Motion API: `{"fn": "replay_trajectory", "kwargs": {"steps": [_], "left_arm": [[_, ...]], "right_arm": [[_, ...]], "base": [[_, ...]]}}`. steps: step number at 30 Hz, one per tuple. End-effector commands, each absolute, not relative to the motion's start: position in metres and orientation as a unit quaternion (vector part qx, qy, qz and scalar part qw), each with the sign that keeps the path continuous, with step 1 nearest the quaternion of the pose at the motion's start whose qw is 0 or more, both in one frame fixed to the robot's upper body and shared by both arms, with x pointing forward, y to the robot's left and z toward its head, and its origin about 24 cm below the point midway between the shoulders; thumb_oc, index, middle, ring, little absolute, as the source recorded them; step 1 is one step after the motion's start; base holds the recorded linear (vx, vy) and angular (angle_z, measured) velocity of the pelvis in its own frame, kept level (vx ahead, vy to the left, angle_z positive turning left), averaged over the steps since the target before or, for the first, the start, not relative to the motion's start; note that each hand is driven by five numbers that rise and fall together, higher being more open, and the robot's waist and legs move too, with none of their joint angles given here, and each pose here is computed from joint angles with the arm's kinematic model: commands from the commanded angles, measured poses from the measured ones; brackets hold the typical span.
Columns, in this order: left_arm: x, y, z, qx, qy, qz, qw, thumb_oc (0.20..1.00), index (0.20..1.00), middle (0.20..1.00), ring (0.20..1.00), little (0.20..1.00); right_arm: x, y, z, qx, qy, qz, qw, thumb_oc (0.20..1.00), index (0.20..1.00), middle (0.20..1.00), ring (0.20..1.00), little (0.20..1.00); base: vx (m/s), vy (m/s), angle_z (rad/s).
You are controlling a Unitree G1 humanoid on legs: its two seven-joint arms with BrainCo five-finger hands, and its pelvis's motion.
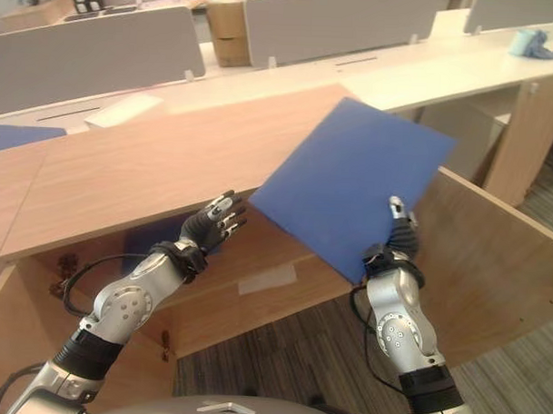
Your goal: Put the empty folder in the office cabinet
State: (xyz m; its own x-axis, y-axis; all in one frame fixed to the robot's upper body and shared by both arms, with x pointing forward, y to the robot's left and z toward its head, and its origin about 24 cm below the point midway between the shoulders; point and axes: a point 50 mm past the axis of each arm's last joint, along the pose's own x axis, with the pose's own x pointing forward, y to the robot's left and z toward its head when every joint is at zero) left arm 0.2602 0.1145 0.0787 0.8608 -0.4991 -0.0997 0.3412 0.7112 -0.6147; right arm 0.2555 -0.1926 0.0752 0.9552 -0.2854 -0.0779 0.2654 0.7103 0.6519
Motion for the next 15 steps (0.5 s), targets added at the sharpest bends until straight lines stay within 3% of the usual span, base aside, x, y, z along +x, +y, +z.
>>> {"fn": "replay_trajectory", "kwargs": {"steps": [1, 8, 15], "left_arm": [[0.268, 0.126, 0.098, -0.290, 0.065, -0.214, 0.930, 1.000, 1.000, 1.000, 1.000, 1.000], [0.265, 0.134, 0.099, -0.293, 0.062, -0.203, 0.932, 1.000, 1.000, 1.000, 1.000, 1.000], [0.265, 0.140, 0.100, -0.286, 0.056, -0.181, 0.939, 1.000, 1.000, 1.000, 1.000, 1.000]], "right_arm": [[0.261, -0.200, 0.118, 0.354, -0.132, -0.166, 0.911, 0.200, 0.200, 0.200, 0.200, 0.200], [0.253, -0.218, 0.104, 0.347, -0.106, -0.193, 0.912, 0.200, 0.200, 0.200, 0.200, 0.200], [0.249, -0.197, 0.076, 0.325, -0.001, -0.099, 0.940, 0.200, 0.200, 0.200, 0.200, 0.200]], "base": [[0.01, 0.036, -0.18], [0.00, 0.014, -0.04], [0.00, 0.001, -0.01]]}}
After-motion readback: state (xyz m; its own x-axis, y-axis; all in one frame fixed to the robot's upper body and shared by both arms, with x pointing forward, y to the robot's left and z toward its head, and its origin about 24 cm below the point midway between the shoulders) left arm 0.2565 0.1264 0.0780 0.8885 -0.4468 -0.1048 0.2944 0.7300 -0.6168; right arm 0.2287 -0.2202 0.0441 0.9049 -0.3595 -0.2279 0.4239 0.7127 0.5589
